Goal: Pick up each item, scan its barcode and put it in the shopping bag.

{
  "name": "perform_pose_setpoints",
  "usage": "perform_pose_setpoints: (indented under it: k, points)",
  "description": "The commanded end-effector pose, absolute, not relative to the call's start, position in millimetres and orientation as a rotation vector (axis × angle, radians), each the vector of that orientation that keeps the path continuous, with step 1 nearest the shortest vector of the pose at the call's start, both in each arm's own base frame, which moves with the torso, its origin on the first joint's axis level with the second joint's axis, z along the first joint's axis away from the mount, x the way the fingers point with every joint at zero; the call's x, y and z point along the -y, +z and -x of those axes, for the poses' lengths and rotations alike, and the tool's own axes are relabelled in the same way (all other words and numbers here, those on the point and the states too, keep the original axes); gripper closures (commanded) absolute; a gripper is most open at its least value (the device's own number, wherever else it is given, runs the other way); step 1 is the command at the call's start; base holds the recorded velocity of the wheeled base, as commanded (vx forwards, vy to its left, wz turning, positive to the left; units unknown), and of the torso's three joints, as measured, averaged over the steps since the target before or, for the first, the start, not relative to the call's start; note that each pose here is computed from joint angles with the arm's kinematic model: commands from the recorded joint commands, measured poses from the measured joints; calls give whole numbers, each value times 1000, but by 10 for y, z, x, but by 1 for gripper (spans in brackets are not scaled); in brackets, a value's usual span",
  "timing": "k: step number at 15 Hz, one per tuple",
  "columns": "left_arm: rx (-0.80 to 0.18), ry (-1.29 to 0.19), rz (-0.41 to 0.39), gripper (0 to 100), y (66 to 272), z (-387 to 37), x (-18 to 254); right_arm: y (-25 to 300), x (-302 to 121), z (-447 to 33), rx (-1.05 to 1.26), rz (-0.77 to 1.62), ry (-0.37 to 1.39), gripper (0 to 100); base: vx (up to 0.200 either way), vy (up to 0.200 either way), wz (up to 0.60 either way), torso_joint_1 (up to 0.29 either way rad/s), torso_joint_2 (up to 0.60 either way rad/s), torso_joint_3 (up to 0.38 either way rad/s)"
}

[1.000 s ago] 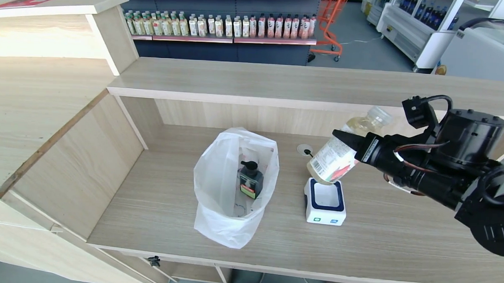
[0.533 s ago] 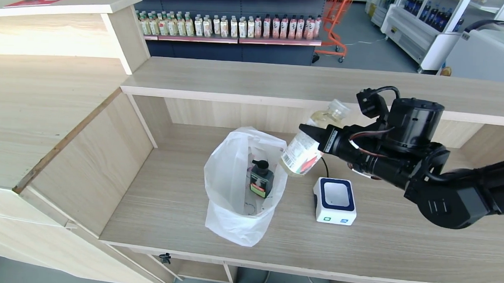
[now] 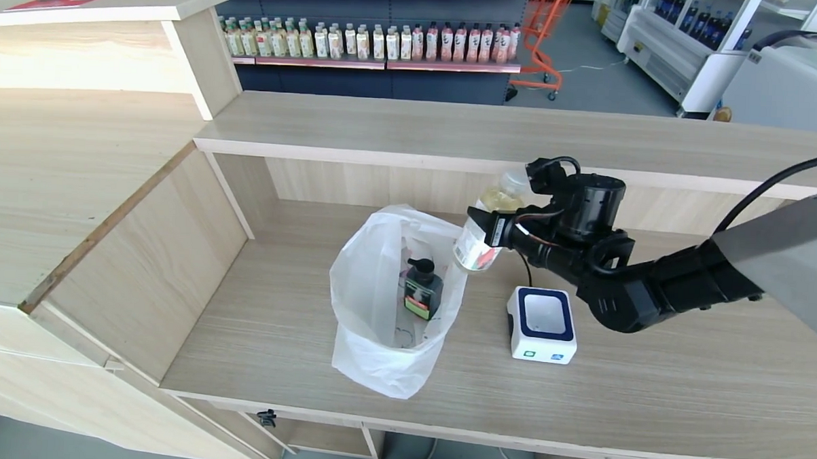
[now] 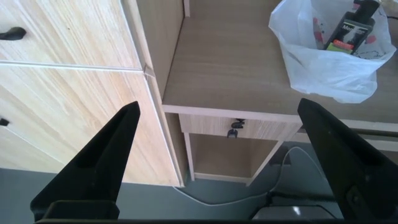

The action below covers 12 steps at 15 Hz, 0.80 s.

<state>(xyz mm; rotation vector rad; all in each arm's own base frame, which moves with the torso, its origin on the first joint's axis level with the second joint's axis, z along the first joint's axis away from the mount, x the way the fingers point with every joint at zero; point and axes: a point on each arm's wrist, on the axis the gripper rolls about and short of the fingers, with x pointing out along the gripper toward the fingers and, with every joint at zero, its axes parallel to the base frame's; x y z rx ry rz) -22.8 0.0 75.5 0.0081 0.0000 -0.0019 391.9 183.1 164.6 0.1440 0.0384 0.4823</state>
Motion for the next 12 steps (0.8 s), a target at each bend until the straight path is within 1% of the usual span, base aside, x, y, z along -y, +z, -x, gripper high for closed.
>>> perform_pose_setpoints:
  k: [1,5,9,12]
  points:
    - [-2,-2,-8,0,755,227,0,1449,-1949,-4144,-42,-132,483,100,0,0,0,0,0,0]
    - [0,-2,-8,0,755,228,0,1436,-2193,-4250,1,-138,526,100,0,0,0,0,0,0]
    - [0,-2,-8,0,755,228,0,1344,-2283,-4229,-7,-99,550,100,0,0,0,0,0,0]
    - [-2,-2,-8,0,755,227,0,1230,-2282,-4273,22,-9,546,100,0,0,0,0,0,0]
